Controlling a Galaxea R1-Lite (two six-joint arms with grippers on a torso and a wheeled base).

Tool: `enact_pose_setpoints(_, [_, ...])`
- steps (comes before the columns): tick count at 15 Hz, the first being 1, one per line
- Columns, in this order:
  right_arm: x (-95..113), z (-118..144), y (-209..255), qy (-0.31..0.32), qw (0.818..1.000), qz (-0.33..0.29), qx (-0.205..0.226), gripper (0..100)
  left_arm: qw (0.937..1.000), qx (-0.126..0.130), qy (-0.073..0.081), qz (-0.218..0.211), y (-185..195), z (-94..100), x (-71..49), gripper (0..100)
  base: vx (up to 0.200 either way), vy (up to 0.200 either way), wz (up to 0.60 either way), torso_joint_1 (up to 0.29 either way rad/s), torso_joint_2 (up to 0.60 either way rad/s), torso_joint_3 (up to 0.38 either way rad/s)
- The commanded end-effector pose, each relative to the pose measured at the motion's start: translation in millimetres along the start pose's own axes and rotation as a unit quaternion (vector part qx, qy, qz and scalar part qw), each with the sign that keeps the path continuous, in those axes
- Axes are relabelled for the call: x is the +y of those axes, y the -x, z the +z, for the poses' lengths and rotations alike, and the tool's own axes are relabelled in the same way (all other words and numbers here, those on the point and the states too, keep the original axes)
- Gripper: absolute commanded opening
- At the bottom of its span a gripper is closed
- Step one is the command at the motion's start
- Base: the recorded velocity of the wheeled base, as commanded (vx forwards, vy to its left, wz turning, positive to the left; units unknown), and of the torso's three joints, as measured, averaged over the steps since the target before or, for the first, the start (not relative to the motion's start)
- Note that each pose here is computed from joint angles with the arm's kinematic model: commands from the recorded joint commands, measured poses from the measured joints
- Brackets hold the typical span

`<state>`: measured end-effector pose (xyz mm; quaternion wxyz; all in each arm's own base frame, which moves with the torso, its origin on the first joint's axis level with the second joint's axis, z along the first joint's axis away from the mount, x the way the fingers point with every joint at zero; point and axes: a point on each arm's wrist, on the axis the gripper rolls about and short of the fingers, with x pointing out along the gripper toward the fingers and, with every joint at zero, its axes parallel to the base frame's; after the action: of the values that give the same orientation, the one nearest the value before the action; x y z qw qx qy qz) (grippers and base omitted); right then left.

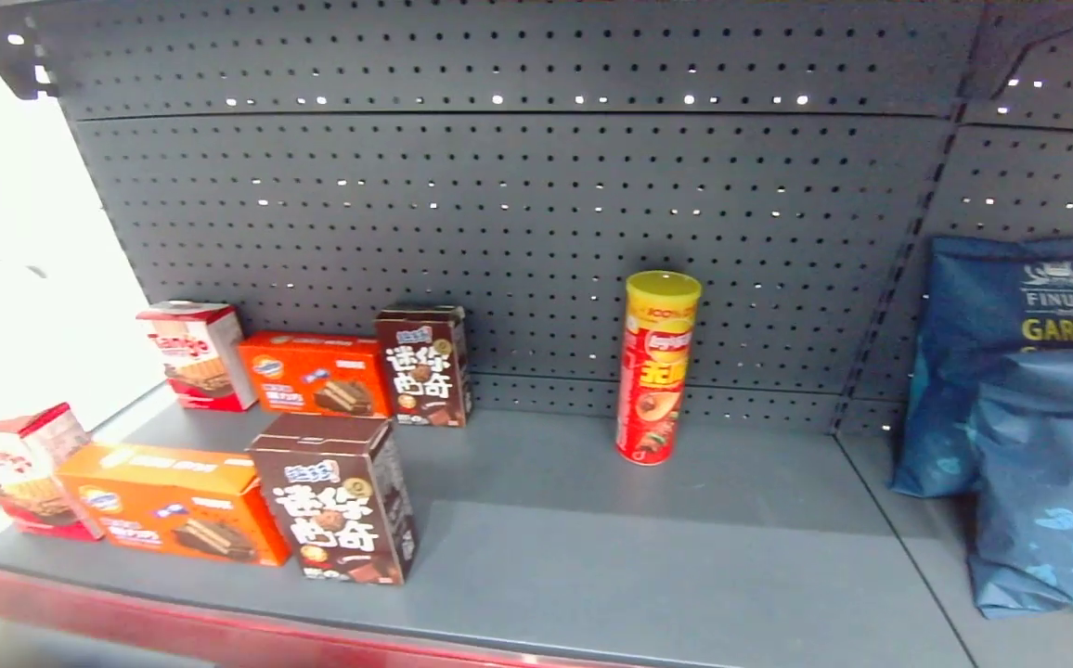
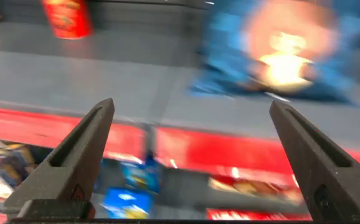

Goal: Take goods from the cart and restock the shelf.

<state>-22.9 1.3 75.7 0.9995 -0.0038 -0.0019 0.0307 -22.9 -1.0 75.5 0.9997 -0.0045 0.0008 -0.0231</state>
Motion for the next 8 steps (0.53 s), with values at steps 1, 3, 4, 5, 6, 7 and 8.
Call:
enact_pose_setpoints(1, [0.0, 0.1, -0.1, 0.0, 1.0, 0.001, 0.0, 100, 1.0, 0.0, 0.0, 0.0, 0.0, -0.2, 0.0, 100, 0.0, 0.0, 0.6, 0.002, 0.0, -0.002])
enact_pose_setpoints(3, [-0.1, 0.1, -0.1, -0.001, 1.0, 0.0, 0.0, 100, 1.0, 0.0, 0.0, 0.0, 0.0, -0.2, 0.0, 100, 0.0, 0.0, 0.6, -0.002, 0.0, 0.0])
enact_pose_setpoints(4, [-0.1, 0.1, -0.1, -0.001, 1.0, 0.0, 0.0, 100, 1.0, 0.0, 0.0, 0.001, 0.0, -0.2, 0.0, 100, 0.0, 0.0, 0.6, 0.002, 0.0, 0.002])
enact_pose_setpoints(5, [-0.1, 0.1, -0.1, -0.001, 1.0, 0.0, 0.0, 100, 1.0, 0.0, 0.0, 0.0, 0.0, -0.2, 0.0, 100, 0.0, 0.0, 0.6, -0.012, 0.0, 0.002])
enact_pose_setpoints(6, [-0.1, 0.1, -0.1, -0.001, 1.0, 0.0, 0.0, 100, 1.0, 0.0, 0.0, 0.0, 0.0, -0.2, 0.0, 100, 0.0, 0.0, 0.6, 0.002, 0.0, 0.002])
enact_pose_setpoints(7, [-0.1, 0.1, -0.1, -0.001, 1.0, 0.0, 0.0, 100, 1.0, 0.0, 0.0, 0.0, 0.0, -0.2, 0.0, 100, 0.0, 0.0, 0.6, 0.002, 0.0, 0.007])
enact_pose_setpoints(8, [-0.1, 0.1, -0.1, -0.001, 1.0, 0.0, 0.0, 100, 1.0, 0.0, 0.0, 0.0, 0.0, -0.2, 0.0, 100, 0.0, 0.0, 0.6, -0.002, 0.0, 0.002])
